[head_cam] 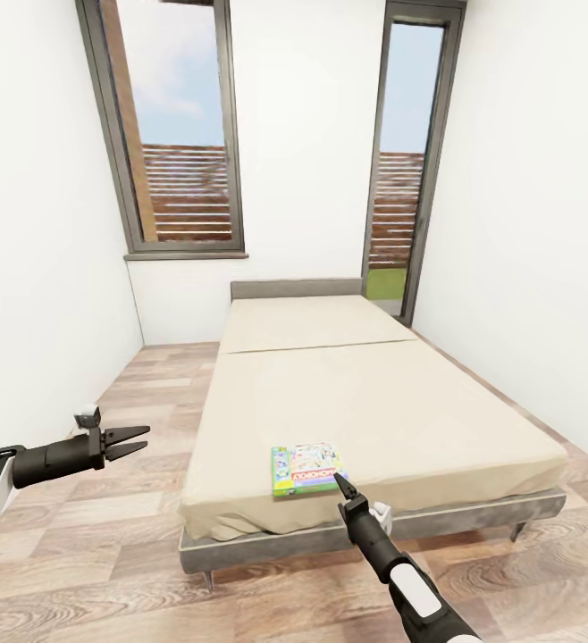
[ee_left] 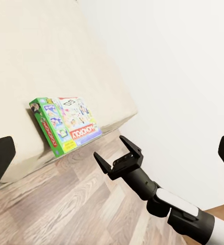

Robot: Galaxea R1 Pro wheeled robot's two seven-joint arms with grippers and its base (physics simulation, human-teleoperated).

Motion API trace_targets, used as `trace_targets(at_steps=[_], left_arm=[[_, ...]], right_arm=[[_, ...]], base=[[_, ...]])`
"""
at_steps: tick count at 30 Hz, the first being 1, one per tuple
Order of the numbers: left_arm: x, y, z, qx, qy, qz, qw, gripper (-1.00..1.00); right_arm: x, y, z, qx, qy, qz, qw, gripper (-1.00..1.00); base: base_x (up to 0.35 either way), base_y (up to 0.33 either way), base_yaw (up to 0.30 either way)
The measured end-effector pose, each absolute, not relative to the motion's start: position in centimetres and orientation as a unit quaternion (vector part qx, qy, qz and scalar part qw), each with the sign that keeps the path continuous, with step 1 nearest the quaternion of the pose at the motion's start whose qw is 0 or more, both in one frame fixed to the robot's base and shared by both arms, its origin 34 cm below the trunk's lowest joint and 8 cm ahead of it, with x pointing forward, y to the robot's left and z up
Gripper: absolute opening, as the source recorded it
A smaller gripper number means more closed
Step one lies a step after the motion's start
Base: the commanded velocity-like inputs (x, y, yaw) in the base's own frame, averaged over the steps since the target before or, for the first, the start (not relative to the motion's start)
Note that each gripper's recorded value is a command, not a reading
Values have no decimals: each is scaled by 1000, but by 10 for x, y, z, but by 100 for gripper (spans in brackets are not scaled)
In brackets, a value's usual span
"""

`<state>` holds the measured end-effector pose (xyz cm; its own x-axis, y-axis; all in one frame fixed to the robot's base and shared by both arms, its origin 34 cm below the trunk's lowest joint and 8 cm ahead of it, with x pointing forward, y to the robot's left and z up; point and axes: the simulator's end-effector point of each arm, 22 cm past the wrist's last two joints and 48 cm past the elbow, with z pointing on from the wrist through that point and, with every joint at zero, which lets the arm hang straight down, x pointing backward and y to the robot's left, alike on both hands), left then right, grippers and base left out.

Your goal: Put all the toys in the child's room - the three board games (two on the bed and one on the table), the two jigsaw puzzles on the table, and the tennis ball on the table - inside the toy box on the table in the child's room.

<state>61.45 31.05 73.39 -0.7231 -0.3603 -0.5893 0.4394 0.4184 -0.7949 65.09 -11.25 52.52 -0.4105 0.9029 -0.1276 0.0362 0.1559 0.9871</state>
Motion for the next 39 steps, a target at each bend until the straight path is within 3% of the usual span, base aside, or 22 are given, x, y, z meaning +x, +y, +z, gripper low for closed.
trace_targets(at_steps=[39], left_arm=[[615,311,734,26,756,-538,372,100]], right_arm=[[649,-114,513,385,649,528,389,100]], base=[[37,13,0]])
